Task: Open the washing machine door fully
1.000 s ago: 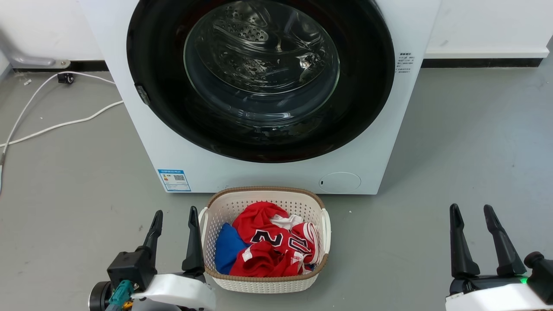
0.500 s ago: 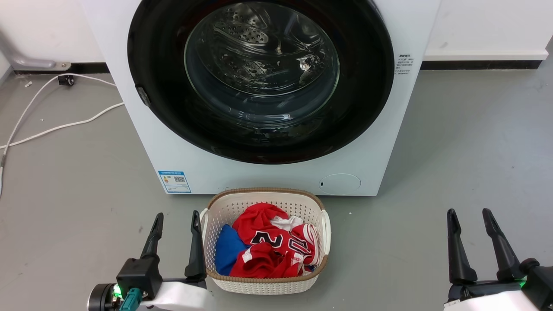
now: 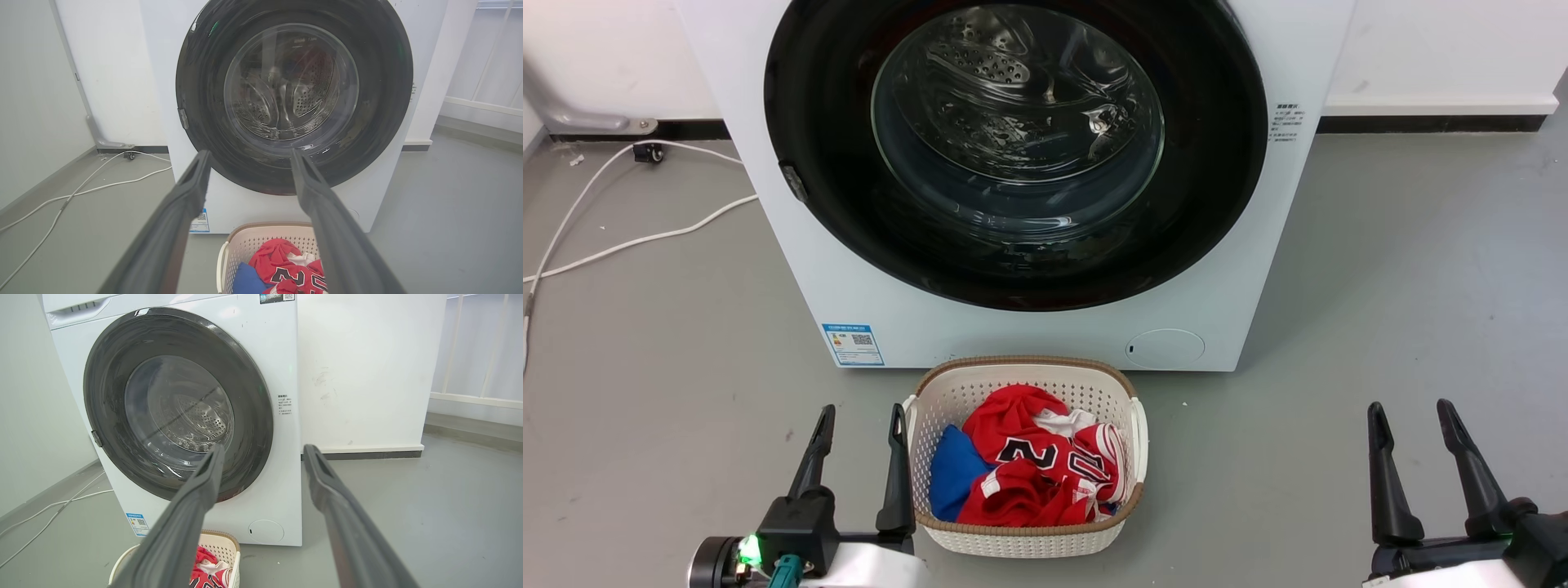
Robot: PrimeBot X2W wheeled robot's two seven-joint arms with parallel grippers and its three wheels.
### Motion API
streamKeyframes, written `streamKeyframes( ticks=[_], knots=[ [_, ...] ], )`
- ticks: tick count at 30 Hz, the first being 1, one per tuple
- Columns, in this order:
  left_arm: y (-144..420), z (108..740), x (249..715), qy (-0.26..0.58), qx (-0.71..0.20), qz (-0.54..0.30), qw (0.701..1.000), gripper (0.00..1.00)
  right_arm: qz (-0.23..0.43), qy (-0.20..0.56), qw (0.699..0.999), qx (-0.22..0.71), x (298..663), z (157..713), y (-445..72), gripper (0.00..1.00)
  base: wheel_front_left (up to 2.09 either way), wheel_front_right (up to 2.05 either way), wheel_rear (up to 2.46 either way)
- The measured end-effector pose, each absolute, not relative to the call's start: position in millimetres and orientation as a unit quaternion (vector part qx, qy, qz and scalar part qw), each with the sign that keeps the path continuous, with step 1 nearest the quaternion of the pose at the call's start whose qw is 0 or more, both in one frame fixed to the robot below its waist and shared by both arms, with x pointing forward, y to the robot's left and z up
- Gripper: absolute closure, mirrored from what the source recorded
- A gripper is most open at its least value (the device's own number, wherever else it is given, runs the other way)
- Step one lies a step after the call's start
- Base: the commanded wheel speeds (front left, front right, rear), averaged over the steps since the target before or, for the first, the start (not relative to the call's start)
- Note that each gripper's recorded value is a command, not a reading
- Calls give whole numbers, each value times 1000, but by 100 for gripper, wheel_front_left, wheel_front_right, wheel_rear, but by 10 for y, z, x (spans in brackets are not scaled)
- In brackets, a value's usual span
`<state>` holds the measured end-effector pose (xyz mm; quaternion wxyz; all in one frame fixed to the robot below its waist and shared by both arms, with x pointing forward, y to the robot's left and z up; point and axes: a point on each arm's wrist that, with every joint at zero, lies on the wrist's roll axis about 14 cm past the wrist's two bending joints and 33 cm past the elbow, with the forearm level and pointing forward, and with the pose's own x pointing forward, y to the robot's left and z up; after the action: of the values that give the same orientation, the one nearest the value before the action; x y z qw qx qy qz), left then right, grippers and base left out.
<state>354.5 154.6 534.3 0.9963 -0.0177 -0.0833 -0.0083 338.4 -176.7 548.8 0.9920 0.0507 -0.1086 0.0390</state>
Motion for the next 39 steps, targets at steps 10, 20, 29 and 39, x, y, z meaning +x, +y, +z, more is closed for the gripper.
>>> streamKeyframes(
  ticks=[10,20,29,39],
  knots=[
    [1579,5295,3531,-77,-30,-8,997,0,37,-105,992,54,3381,5454,-1774,0,0,0,0],
    [1573,5260,3527,-71,-37,-8,997,0,37,-102,993,56,3379,5436,-1775,0,0,0,0],
    [1568,5246,3526,-69,-38,-8,997,0,47,-109,991,59,3380,5483,-1709,100,0,0,0],
    [1547,5234,3528,-67,-37,-9,997,0,36,-100,925,364,3372,5442,-1638,100,0,0,0]
  ],
)
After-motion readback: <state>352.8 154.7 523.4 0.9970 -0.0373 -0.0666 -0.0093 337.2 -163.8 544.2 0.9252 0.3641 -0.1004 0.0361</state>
